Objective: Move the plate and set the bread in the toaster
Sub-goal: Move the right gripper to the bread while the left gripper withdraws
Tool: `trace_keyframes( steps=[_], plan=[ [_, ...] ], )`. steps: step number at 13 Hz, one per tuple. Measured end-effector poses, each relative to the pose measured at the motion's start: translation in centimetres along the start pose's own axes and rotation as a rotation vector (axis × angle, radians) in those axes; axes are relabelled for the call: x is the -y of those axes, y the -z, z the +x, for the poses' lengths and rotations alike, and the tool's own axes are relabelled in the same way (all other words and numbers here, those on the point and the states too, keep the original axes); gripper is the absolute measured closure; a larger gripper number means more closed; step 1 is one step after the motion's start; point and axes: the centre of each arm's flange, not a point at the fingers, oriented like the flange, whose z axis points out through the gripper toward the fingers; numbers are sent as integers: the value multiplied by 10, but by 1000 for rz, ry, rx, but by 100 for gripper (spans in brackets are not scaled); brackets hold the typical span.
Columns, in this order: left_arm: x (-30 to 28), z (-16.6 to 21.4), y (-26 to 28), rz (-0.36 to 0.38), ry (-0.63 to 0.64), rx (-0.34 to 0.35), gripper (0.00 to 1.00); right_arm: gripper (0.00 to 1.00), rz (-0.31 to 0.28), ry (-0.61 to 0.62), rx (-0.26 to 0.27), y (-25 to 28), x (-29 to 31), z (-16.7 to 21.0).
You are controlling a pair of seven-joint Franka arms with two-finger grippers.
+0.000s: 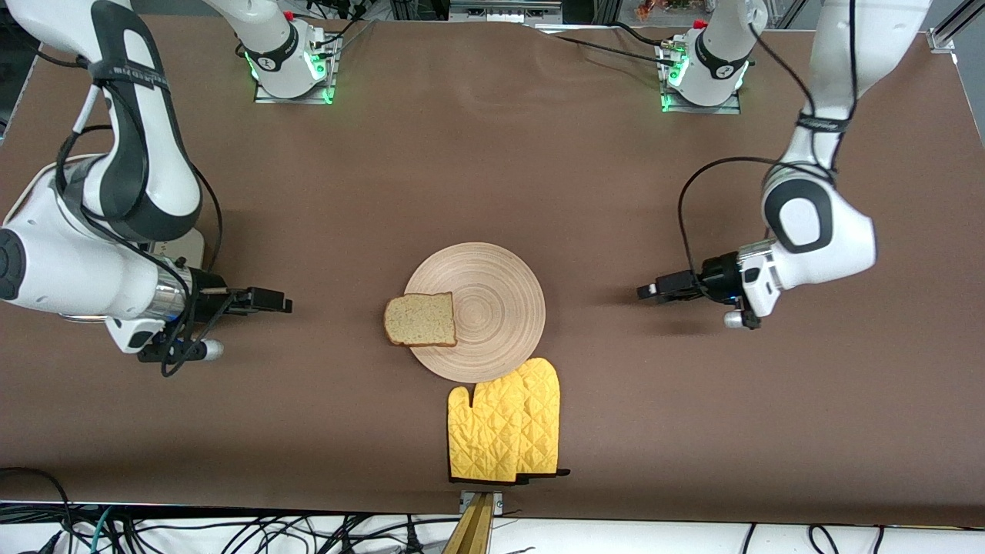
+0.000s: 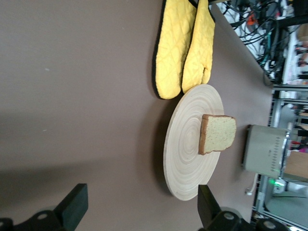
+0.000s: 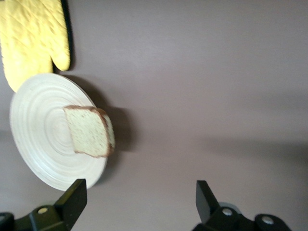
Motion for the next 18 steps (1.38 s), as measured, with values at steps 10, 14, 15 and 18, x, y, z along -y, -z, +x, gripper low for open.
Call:
trace_keyframes(
  steps=[10, 14, 15, 18],
  plan=[
    [-74, -32, 162, 613, -124, -15, 0, 0, 231, -27, -35, -143, 27, 25],
    [-109, -36, 203, 743, -129, 25, 0, 0, 295, -33, -8, -179, 15, 25],
    [-117, -37, 212, 772, -132, 28, 0, 0, 296, -37, -1, -186, 12, 25],
    [-126, -38, 226, 843, -139, 31, 0, 0, 301, -42, 14, -198, 10, 23]
  ],
)
